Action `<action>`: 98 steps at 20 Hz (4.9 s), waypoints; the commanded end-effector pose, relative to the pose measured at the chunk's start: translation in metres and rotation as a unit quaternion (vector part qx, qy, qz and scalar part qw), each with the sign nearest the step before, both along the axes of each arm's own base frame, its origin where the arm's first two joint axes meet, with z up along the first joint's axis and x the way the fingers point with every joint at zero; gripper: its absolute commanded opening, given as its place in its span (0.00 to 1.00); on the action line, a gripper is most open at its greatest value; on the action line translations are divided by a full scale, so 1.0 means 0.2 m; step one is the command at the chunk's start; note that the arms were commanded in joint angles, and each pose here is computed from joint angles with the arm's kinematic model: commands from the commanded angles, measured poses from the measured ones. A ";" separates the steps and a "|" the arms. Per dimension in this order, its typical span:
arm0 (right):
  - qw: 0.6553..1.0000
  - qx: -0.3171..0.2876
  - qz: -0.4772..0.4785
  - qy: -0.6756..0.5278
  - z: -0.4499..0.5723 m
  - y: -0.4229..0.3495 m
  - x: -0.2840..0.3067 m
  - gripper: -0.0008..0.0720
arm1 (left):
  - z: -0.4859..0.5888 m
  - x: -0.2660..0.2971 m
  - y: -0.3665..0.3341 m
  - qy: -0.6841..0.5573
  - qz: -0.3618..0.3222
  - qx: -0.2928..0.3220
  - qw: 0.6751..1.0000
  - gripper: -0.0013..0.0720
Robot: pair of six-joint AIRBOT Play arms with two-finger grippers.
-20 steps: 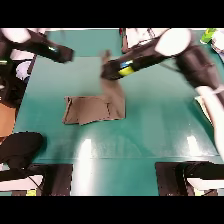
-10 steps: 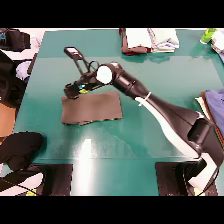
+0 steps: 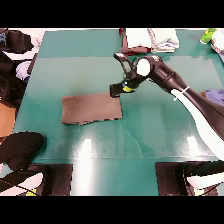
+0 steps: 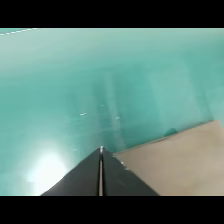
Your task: Fold the shirts.
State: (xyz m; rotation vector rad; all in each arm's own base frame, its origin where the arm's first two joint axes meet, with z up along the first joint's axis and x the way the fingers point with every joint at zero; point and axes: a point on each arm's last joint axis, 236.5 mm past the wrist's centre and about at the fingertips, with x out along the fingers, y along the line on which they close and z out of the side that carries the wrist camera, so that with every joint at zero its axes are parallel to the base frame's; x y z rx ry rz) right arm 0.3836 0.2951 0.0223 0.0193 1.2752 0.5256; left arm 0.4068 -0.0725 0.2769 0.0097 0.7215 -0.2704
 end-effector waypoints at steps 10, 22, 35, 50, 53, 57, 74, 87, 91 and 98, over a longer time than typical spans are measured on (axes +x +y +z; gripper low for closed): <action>0.984 0.020 -0.115 0.132 -0.45 0.06 -0.03 0.85 | -0.01 -0.04 -0.07 0.015 -0.021 -0.021 0.999 0.06; 0.996 0.002 -0.091 0.021 -0.21 0.02 0.17 0.03 | -0.04 -0.11 -0.23 0.030 -0.073 -0.013 0.997 0.06; 0.895 -0.110 -0.419 -0.104 0.58 -2.23 0.18 0.03 | -0.05 -0.18 -0.74 0.005 -0.184 -0.026 0.983 0.06; 0.827 -0.048 -0.518 -0.213 1.06 -2.74 0.09 0.03 | -0.05 -0.20 -0.75 0.019 -0.171 -0.047 0.984 0.06; 0.821 -0.059 -0.508 -0.256 1.33 -2.71 0.05 0.03 | -0.06 -0.20 -0.74 0.023 -0.172 -0.044 0.984 0.06; 0.834 -0.091 -0.486 -0.246 1.38 -2.67 -0.06 0.03 | -0.06 -0.21 -0.74 0.024 -0.175 -0.041 0.983 0.06; 0.757 -0.214 -0.617 -0.012 0.42 -3.11 -1.20 0.04 | -0.09 -0.24 -0.73 0.035 -0.187 -0.026 0.981 0.06; 0.846 -0.023 -0.481 -0.228 0.88 -2.55 -0.23 0.74 | -0.08 -0.24 -0.74 0.036 -0.187 -0.033 0.981 0.06; 0.931 0.048 -0.293 -0.213 0.86 -1.70 0.08 0.73 | -0.08 -0.23 -0.74 0.030 -0.186 -0.033 0.982 0.06; 0.987 0.087 -0.025 -0.133 0.57 -0.55 0.04 0.36 | -0.07 -0.23 -0.74 0.029 -0.188 -0.032 0.981 0.06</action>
